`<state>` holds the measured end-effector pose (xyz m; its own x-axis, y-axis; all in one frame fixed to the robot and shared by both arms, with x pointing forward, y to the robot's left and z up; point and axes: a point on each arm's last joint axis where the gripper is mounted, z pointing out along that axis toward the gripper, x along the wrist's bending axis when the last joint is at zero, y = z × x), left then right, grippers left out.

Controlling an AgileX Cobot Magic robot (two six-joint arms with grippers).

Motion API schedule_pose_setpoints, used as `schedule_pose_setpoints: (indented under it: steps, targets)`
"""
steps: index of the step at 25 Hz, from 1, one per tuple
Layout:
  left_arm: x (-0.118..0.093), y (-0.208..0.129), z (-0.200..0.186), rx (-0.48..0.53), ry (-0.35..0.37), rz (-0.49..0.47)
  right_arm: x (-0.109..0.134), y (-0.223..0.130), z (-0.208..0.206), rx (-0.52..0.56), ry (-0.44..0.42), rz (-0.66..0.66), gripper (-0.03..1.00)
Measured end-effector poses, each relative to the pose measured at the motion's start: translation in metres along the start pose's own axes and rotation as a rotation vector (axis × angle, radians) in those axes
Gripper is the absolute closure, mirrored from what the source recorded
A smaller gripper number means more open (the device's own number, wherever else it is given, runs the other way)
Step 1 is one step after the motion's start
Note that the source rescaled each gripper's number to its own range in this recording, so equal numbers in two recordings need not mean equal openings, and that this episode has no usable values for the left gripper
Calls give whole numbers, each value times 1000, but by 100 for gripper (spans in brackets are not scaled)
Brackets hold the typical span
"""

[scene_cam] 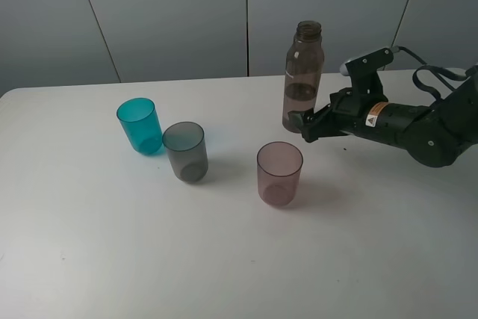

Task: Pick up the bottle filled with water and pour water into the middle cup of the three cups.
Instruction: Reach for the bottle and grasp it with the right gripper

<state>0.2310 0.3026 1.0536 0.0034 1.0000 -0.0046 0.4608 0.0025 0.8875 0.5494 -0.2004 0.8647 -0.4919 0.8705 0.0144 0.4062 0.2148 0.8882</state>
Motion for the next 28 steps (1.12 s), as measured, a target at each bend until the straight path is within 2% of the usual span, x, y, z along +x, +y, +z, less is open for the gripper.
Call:
schedule_pose_setpoints:
  steps: [15, 28]
  targets:
    - [0, 0, 0, 0, 0, -2, 0, -3, 16, -104, 28, 35, 0]
    - [0, 0, 0, 0, 0, -2, -6, 12, 32, -185, 25, 23, 0]
